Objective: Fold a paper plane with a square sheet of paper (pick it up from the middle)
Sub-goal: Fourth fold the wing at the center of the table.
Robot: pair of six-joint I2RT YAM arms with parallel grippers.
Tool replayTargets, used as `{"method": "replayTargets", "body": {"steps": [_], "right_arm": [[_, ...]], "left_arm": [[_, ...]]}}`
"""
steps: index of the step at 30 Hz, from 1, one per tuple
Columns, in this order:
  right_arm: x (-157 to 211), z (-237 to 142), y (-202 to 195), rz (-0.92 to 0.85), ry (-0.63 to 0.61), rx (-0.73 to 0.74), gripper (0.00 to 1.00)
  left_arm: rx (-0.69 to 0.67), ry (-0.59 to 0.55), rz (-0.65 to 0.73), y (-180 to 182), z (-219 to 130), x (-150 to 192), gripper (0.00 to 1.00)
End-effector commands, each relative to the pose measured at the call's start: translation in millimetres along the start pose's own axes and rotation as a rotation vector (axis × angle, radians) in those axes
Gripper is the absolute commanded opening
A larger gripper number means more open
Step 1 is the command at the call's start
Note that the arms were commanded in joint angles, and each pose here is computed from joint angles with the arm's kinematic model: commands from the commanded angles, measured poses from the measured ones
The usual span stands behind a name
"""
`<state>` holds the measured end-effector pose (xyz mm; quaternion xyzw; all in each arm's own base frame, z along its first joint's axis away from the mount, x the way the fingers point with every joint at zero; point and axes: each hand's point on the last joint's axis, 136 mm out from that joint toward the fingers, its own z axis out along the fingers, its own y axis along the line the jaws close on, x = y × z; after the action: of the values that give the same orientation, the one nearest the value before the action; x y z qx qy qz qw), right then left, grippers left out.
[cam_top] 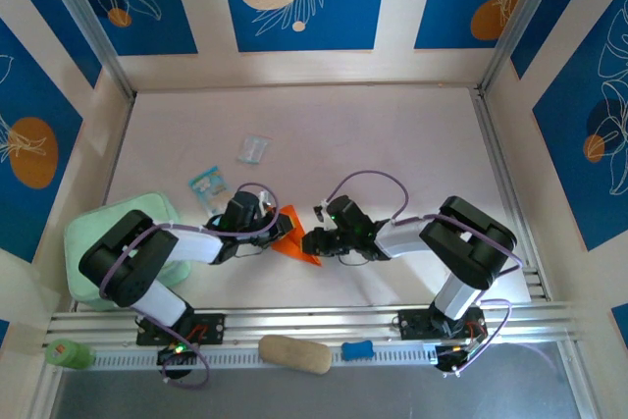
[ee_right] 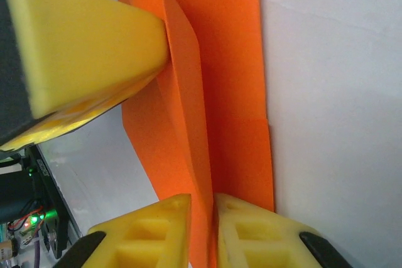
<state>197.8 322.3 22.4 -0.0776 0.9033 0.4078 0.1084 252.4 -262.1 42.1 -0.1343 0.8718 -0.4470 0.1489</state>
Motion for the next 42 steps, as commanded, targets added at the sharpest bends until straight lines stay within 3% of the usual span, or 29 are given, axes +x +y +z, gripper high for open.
{"method": "replayTargets", "body": {"steps": [1, 9, 31, 42], "right_arm": [[4.5, -1.1, 2.8, 0.019, 0.043, -0.016, 0.14], [10.2, 3.9, -6.0, 0.084, 0.091, -0.016, 0.04], [21.1, 9.5, -22.4, 0.171, 0.145, 0.022, 0.04], [22.0, 10.4, -23.7, 0.175, 0.158, 0.035, 0.05]], "left_arm": [[-0.008, -0.009, 0.021, -4.3, 2.9, -3.8, 0.01], [-0.065, -0.008, 0.015, 6.9, 4.5, -3.8, 0.01], [-0.069, 0.041, 0.034, 8.4, 20.0, -2.2, 0.04], [-0.187, 0.084, 0.015, 35.8, 23.2, 5.9, 0.02]]}}
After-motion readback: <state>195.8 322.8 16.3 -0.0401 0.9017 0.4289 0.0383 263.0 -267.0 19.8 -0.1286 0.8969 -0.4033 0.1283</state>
